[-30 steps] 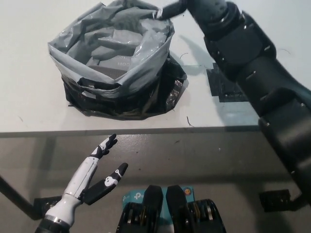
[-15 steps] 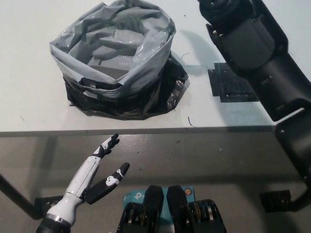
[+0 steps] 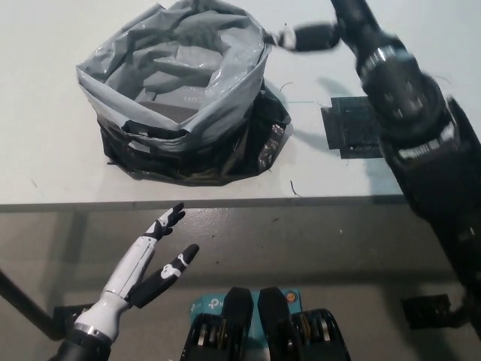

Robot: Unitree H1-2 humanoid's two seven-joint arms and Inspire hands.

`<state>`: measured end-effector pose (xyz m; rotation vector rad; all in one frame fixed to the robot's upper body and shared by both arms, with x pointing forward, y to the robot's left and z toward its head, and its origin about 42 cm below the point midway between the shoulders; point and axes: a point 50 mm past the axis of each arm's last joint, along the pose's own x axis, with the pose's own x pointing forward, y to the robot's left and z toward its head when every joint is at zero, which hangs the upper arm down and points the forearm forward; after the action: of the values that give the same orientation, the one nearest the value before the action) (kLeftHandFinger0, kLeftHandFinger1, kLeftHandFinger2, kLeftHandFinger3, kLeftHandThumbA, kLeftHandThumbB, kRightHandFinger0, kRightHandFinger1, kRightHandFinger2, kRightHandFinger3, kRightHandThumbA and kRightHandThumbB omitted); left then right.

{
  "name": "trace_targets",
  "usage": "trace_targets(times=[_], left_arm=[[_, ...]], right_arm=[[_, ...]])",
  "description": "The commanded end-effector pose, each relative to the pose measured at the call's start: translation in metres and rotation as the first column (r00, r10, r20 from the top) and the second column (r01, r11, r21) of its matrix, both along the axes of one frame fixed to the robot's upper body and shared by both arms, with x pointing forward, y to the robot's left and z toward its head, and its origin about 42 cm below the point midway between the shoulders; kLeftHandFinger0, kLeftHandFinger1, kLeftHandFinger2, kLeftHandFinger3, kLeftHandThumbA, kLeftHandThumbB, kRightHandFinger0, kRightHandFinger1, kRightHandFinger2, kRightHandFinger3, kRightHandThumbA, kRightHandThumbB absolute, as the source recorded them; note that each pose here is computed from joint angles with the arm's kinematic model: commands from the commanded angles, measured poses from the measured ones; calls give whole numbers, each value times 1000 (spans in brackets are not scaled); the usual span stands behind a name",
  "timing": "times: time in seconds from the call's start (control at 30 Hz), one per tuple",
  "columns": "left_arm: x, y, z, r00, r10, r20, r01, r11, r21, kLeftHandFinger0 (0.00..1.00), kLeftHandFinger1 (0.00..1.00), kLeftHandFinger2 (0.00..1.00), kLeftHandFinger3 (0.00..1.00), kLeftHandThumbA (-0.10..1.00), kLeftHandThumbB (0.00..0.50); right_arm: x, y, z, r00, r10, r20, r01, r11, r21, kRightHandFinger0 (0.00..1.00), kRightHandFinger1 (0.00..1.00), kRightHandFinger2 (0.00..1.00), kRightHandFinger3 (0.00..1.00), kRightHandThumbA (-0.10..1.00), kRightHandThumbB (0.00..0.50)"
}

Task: Use the right hand to pick up a small rectangular container and put it into a plastic bag and lift the bag

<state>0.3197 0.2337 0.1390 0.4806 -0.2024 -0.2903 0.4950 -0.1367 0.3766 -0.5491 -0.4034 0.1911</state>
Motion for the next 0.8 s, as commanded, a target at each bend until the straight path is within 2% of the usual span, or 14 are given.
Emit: trace_targets(times=[0.0,0.03,0.1,0.13,0.2,0.27,0.33,0.37,0.43,0.5,0.57,0.6,0.67,0.77], left_arm=[[38,3,47,991,-2,134,2,1000,-4,1000,1000,1000,1000,909,174],[39,2,47,990,-2,138,4,1000,-11,1000,1000,1000,1000,911,174],[41,2,48,990,0,141,3,1000,-19,1000,1000,1000,1000,937,184],[42,2,49,990,2,143,1,1000,-17,1000,1000,1000,1000,953,185],[44,2,51,989,2,148,0,1000,-13,1000,1000,1000,1000,958,184],[46,2,53,989,4,145,-2,1000,-13,1000,1000,1000,1000,969,184],[48,2,54,989,3,149,-1,1000,-14,1000,1000,1000,1000,968,183],[50,2,55,988,3,152,-1,1000,-9,1000,1000,1000,1000,969,183],[52,2,57,988,-1,156,2,1000,-7,1000,1000,1000,1000,972,177],[52,3,57,988,3,158,-1,1000,-9,1000,1000,1000,1000,972,178],[51,4,57,987,5,159,-4,1000,-9,1000,1000,1000,1000,966,180],[50,5,56,987,5,159,-4,1000,-8,1000,1000,1000,1000,966,180],[48,4,55,987,2,161,-1,1000,-5,1000,1000,1000,1000,965,171],[49,0,55,987,-1,163,3,1000,-12,1000,1000,1000,1000,964,175]], right_arm=[[-221,-90,110,596,-54,801,-129,978,162,1000,1000,1000,1000,1000,302],[-229,-91,105,583,-48,811,-152,974,167,1000,1000,1000,1000,1000,275],[-245,-93,91,567,-24,823,-213,961,175,1000,1000,1000,1000,1000,277],[-253,-92,82,566,-14,824,-231,957,175,1000,1000,1000,1000,1000,316],[-263,-91,73,559,-8,829,-240,956,171,1000,1000,1000,1000,1000,337],[-270,-86,53,554,43,831,-317,934,162,1000,1000,1000,1000,1000,277],[-268,-78,39,566,36,824,-330,925,186,1000,1000,1000,1000,1000,289],[-265,-71,21,610,38,792,-346,912,222,1000,1000,1000,1000,1000,272],[-258,-63,-1,673,4,740,-302,915,269,1000,1000,1000,1000,1000,294],[-245,-57,-29,728,-36,685,-199,945,261,1000,1000,1000,1000,1000,200],[-229,-57,-50,760,-48,648,-122,969,216,1000,1000,1000,1000,1000,163],[-218,-59,-65,792,-52,608,-71,982,177,1000,1000,1000,1000,1000,162],[-196,-65,-94,847,-78,527,8,991,134,1000,1000,1000,1000,1000,199],[-167,-74,-130,913,-110,394,42,984,176,1000,1000,1000,1000,1000,160]])
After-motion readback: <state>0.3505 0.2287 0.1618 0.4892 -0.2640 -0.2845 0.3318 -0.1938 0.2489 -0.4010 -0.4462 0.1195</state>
